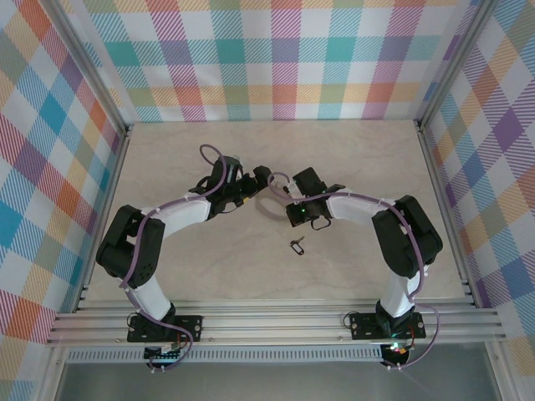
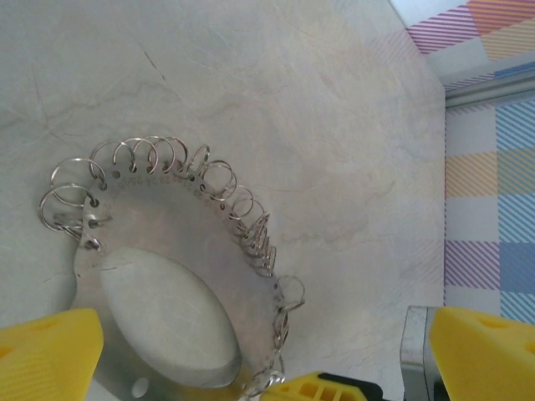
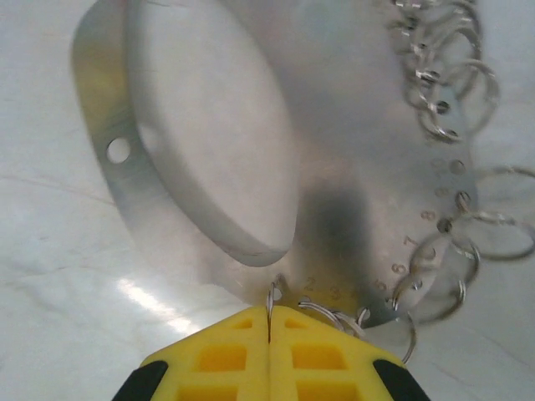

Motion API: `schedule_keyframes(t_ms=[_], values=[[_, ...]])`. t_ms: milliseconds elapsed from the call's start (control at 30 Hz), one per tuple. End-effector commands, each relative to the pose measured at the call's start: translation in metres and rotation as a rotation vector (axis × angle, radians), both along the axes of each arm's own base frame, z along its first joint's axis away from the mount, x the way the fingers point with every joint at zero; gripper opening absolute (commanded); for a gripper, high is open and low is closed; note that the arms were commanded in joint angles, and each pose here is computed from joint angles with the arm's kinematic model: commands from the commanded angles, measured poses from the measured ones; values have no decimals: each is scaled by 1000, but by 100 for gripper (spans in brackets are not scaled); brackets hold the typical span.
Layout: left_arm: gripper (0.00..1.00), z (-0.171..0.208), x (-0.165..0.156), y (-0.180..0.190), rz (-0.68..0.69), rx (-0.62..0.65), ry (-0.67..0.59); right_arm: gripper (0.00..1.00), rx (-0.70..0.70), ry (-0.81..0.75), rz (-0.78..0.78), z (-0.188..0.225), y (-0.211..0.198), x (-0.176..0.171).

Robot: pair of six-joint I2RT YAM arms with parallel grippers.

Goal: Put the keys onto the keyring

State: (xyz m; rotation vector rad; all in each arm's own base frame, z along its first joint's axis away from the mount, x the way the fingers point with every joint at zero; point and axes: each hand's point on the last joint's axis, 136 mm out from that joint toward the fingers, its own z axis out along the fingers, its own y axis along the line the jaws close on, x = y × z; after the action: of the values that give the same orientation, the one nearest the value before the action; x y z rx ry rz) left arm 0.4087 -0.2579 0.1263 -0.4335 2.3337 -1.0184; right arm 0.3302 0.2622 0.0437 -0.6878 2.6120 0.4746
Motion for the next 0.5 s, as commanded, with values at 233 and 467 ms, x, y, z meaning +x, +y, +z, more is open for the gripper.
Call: schedule_keyframes(t_ms=[233, 467], values=[[100, 14, -6, -1, -17, -11, -34, 0, 102, 59, 22, 1, 22, -4], [100, 15, -4, -2, -18, -12, -37, 0, 70, 75, -5, -12, 18, -3]])
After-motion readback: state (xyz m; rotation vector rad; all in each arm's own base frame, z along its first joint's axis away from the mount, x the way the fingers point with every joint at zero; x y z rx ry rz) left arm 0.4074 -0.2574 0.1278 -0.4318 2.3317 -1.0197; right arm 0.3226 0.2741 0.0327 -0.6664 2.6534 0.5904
